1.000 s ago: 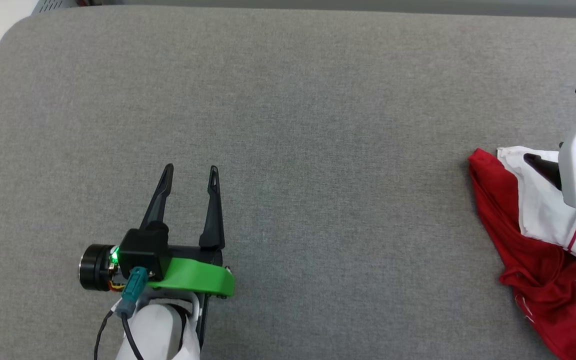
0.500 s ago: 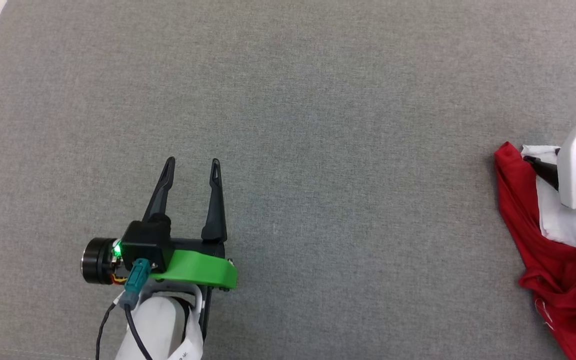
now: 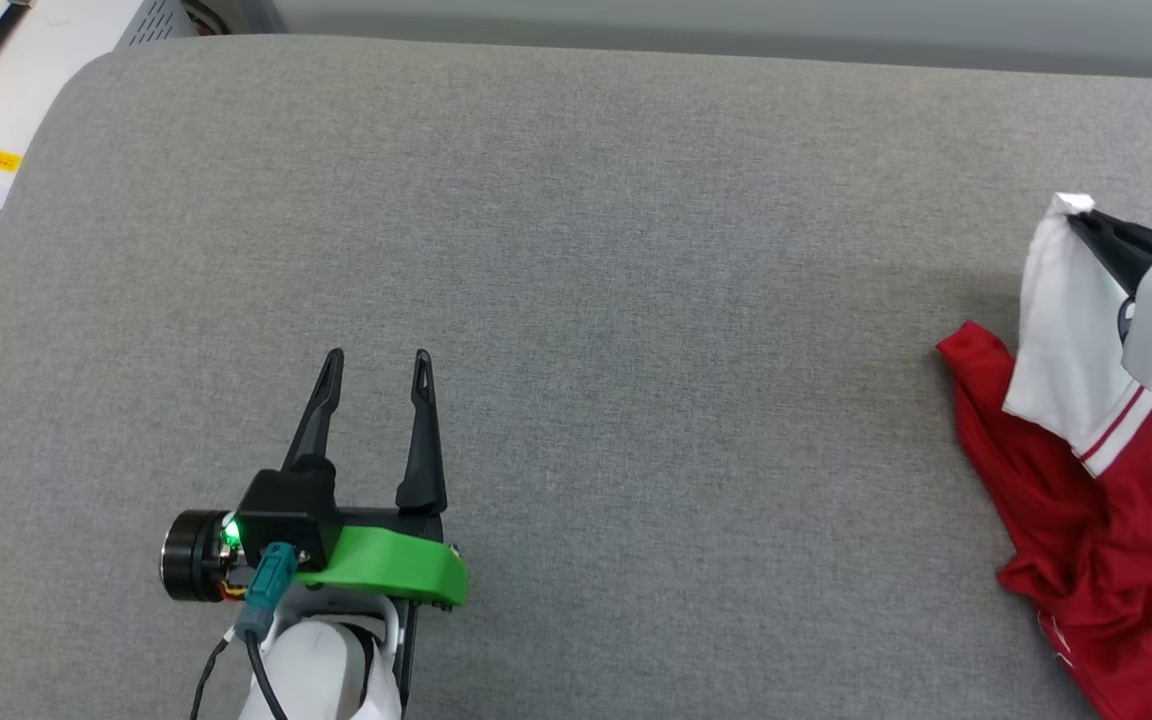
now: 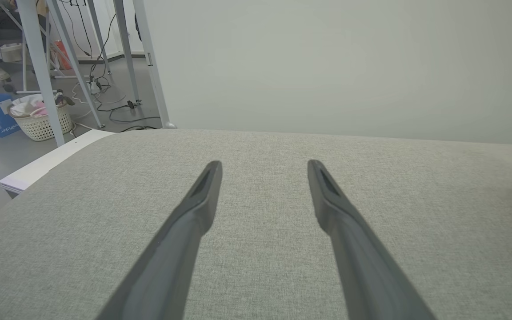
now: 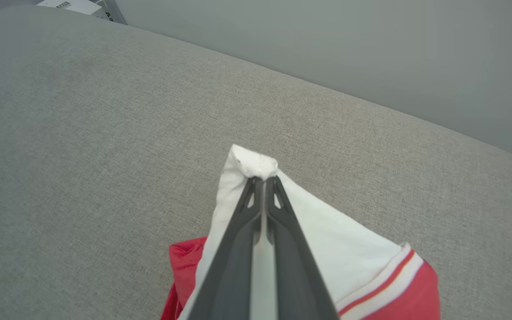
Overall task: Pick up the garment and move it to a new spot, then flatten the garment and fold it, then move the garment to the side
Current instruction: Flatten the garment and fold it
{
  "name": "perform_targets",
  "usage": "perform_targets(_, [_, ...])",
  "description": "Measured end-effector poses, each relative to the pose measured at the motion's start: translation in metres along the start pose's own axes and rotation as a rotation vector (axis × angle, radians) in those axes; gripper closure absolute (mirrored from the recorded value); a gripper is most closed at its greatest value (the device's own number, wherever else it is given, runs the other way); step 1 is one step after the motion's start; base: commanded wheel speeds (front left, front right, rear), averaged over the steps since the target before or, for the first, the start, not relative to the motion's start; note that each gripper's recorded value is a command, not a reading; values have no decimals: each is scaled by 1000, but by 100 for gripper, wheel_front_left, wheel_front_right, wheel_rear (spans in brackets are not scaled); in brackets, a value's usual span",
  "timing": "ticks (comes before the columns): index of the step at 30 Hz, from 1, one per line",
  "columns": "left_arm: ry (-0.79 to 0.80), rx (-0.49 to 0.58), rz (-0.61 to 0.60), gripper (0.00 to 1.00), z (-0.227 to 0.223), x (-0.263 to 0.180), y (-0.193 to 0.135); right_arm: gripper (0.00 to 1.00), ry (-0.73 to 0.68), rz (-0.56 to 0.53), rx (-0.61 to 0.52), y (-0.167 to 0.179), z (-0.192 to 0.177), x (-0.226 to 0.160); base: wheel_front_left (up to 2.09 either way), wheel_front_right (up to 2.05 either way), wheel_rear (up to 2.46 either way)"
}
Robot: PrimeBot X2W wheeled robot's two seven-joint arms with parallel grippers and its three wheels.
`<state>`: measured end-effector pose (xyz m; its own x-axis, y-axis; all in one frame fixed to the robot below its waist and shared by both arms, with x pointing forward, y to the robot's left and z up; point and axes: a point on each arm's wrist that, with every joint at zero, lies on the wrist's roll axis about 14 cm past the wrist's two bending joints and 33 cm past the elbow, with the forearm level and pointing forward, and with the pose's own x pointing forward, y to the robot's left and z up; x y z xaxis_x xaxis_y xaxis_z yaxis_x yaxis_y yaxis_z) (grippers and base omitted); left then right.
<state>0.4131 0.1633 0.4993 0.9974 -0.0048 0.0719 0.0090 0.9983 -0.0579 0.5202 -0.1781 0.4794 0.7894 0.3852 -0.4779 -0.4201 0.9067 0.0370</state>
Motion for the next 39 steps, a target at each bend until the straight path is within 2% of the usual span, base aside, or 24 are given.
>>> perform_targets(5, [-1,-6,12,0,1,-3,4,100,-75,99,-73,38,30,7,0,0,0])
perform_targets(14, [30,-14,34,0,-9,-4,9,100,-125,372,-195,153,65,43,0,0,0])
perform_targets(19, [40,-11,56,0,-13,-2,17,100,-113,493,-252,209,64,60,0,0,0])
perform_targets(24, [56,-6,74,0,-19,-2,22,100,-55,585,-296,252,41,76,0,0,0])
perform_targets(28, [68,-8,81,0,-23,0,24,100,59,633,-312,272,0,87,0,0,0])
perform_targets(35, [86,-4,99,0,-30,2,29,100,284,634,-298,270,-76,96,0,0,0])
perform_targets(39, [94,0,107,0,-33,2,32,100,294,630,-289,269,-81,99,0,0,0])
